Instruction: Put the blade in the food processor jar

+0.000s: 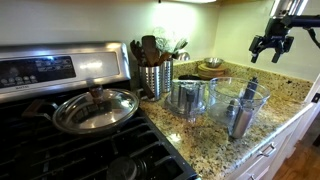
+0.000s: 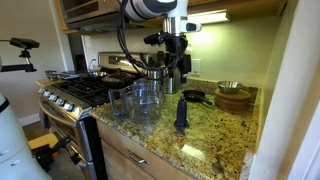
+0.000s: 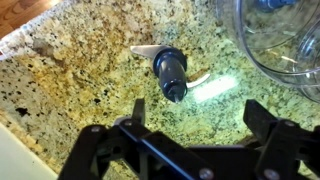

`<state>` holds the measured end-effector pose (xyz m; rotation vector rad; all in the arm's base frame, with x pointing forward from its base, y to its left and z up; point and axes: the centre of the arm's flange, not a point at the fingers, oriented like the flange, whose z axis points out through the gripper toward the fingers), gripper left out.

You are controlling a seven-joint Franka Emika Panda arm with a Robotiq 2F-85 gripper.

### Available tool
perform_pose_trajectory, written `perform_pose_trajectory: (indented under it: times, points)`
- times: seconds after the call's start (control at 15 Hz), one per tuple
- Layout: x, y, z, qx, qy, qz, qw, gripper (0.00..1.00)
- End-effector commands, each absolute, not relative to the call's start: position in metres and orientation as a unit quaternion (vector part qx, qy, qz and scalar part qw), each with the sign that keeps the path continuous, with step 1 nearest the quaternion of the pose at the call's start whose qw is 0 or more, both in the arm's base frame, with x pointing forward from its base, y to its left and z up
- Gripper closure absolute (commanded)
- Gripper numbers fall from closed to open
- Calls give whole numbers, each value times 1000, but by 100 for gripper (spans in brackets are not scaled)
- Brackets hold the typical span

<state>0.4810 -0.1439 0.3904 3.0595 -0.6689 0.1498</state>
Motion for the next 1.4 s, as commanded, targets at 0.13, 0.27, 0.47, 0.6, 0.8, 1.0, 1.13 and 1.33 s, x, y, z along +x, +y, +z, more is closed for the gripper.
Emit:
perform_pose_trajectory:
  times: [0.13, 0.27, 0.47, 0.6, 0.8, 1.0, 1.13, 1.33]
  points:
    - [525, -169, 367, 974, -224, 28, 16, 0]
    - [528, -172, 359, 974, -225, 20, 17, 0]
    - [523, -173, 346, 971, -237, 8, 21, 0]
    - [516, -171, 338, 968, -251, 0, 23, 0]
    - [507, -164, 328, 965, -263, -2, 15, 0]
    - [503, -158, 315, 962, -272, -7, 10, 0]
    - [500, -157, 309, 961, -276, -7, 2, 0]
    - [501, -157, 302, 959, -283, 9, -12, 0]
